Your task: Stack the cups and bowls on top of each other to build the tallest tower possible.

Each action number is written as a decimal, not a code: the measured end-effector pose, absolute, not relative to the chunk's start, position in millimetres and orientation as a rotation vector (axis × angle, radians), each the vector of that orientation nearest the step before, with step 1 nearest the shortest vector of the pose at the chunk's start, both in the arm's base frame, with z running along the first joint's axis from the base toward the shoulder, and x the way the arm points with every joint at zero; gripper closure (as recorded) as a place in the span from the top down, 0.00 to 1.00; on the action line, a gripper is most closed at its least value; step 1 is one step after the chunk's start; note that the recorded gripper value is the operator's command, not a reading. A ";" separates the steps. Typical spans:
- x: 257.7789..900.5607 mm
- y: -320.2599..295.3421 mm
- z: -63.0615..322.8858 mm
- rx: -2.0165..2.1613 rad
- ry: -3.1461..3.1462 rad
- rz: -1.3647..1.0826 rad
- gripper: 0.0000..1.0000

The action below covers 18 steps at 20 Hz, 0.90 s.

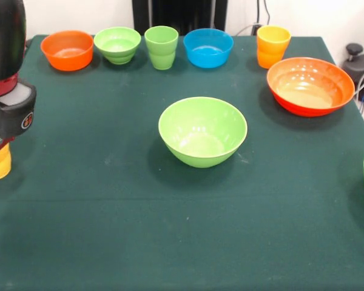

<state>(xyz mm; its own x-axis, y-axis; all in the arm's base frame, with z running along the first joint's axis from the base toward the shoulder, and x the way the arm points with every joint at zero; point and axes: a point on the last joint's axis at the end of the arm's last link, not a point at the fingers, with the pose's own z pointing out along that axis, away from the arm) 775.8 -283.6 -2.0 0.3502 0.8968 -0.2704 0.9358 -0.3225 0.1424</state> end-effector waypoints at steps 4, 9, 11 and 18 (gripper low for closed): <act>771.5 -280.1 -5.6 2.346 1.651 -0.250 0.00; 769.2 -259.6 -12.9 2.400 1.669 -0.279 0.00; 770.5 -248.4 -16.3 2.416 1.672 -0.278 0.00; 769.4 -226.6 -30.4 2.404 1.704 -0.305 0.00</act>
<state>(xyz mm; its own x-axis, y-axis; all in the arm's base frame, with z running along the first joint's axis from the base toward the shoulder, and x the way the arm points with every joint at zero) 769.4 -226.6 -30.4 0.3228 0.9076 -0.2684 0.9444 -0.3278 0.0273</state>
